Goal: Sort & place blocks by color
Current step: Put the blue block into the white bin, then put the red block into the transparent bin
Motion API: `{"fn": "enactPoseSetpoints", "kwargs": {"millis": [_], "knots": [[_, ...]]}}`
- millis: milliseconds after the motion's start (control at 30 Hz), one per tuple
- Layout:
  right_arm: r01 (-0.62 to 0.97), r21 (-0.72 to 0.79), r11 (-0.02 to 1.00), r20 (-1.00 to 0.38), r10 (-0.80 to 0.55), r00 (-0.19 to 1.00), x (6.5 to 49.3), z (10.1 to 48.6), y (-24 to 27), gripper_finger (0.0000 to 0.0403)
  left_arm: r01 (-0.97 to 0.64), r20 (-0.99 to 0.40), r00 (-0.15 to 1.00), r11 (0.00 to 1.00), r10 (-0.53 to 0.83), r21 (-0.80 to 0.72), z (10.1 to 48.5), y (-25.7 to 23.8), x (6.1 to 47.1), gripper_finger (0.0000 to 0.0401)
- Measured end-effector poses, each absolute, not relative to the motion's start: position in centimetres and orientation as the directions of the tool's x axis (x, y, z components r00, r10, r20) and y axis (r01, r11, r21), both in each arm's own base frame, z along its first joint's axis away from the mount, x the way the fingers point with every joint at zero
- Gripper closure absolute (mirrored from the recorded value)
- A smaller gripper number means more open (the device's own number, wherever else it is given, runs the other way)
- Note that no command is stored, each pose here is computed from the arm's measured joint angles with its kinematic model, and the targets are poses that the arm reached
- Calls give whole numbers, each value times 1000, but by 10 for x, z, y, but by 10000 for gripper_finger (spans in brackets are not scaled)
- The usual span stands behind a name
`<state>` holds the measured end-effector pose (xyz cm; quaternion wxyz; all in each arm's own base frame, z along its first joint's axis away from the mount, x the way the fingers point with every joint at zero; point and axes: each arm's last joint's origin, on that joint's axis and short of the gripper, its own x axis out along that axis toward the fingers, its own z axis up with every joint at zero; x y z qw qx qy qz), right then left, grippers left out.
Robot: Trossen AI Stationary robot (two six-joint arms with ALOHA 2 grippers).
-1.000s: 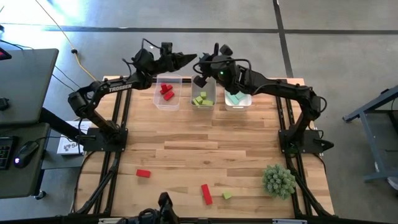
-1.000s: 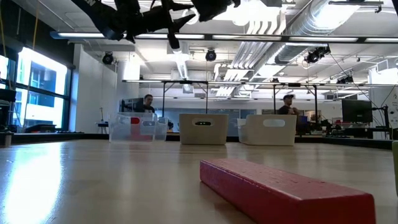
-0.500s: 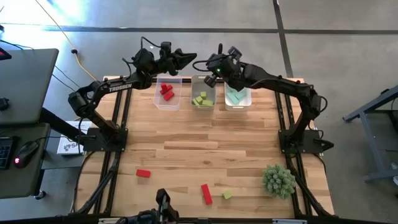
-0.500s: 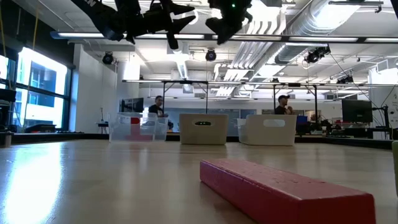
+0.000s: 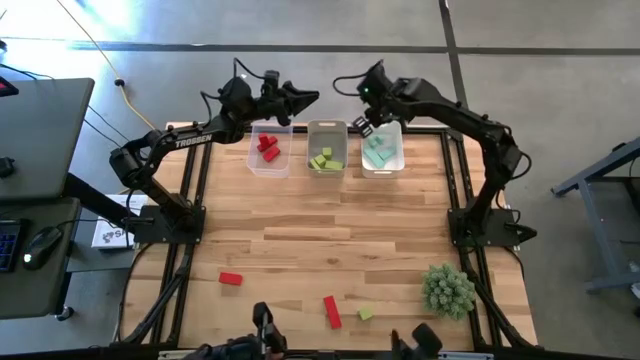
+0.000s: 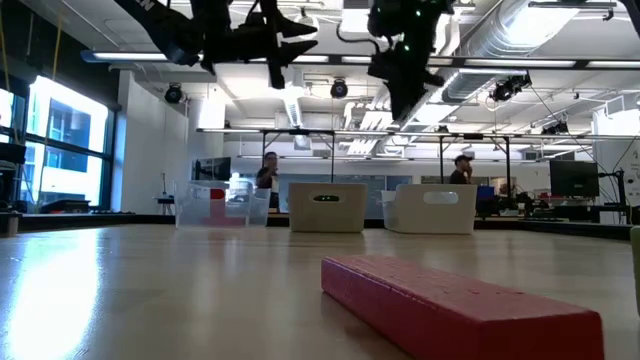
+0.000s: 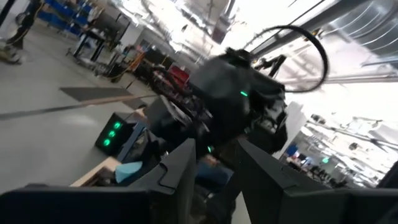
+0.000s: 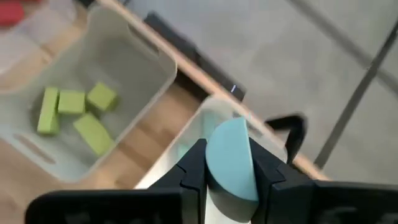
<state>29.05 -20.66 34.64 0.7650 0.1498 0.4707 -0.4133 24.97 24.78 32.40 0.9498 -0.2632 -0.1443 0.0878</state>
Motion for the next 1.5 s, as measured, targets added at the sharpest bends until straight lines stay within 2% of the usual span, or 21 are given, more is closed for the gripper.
{"fn": "enactPoseSetpoints", "kwargs": {"millis": [200,367,667,967,1100,1233,1500], "knots": [[794,-89,601,-910,-373,180,268,318,-230,356,-123,173,951,825,257,-552,318,248,251,297],[788,-5,616,-938,-276,209,258,288,-241,356,-135,152,953,815,263,-564,316,249,252,297],[784,92,614,-963,-145,227,249,236,-237,355,-148,152,956,858,252,-491,316,246,255,297],[782,131,610,-969,-87,230,251,205,-221,354,-149,150,956,858,252,-492,315,246,255,297],[783,133,608,-972,-75,224,252,201,-216,354,-161,142,958,880,248,-447,314,245,256,294],[775,125,619,-971,-83,222,256,201,-212,332,-160,127,963,888,236,-432,313,244,257,277],[772,103,627,-969,-111,219,261,201,-209,254,-136,54,982,876,181,-463,305,241,260,226]]}}
